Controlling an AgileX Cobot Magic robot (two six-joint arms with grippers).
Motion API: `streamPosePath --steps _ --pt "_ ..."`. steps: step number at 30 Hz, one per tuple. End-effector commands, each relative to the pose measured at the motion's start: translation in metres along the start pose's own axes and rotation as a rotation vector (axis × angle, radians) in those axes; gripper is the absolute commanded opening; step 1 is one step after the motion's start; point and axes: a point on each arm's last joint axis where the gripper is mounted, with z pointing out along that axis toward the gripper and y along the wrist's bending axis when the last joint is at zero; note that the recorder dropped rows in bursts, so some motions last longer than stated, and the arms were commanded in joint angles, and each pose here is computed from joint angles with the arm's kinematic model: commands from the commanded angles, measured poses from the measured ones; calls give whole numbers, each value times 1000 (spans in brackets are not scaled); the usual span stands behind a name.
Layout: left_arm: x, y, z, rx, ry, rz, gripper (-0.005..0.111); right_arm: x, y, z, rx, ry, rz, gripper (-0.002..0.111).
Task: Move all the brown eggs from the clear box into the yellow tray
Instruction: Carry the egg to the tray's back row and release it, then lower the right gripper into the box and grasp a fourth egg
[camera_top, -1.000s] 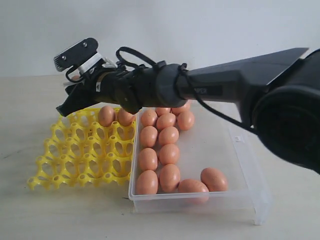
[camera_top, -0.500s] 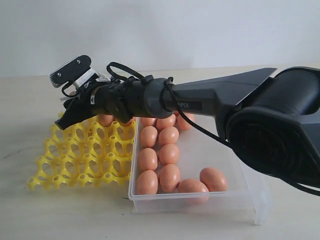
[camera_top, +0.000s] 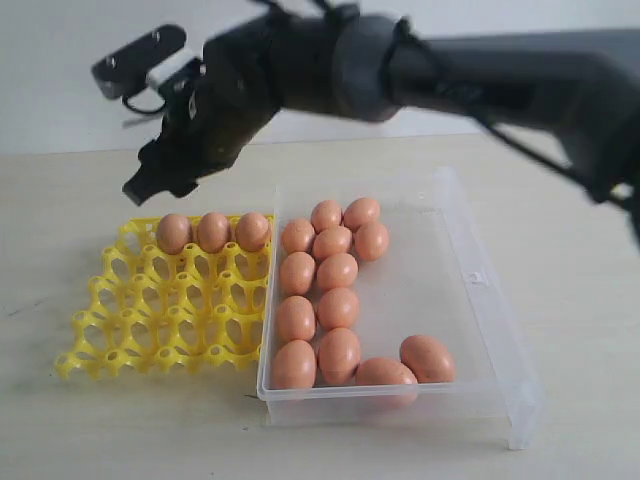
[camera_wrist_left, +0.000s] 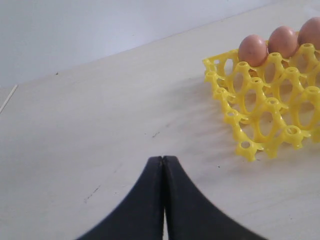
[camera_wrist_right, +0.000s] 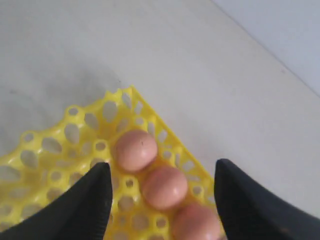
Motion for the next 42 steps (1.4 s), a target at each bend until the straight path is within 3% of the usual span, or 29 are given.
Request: streamPosePath --steps 1,3,6,20,42 --pt "-2 0 -1 2 -16 -4 0 8 -23 -77 37 316 30 59" --pt "-2 0 -1 2 -16 -4 0 22 -33 -90 86 458 72 59" --pt "-2 0 -1 2 -16 -4 0 37 -41 -90 122 526 141 59" --pt "-2 0 -1 2 -16 -4 0 140 -41 -51 53 893 165 59" --pt "-2 0 -1 2 -16 -4 0 175 -28 -25 -88 1024 106 58"
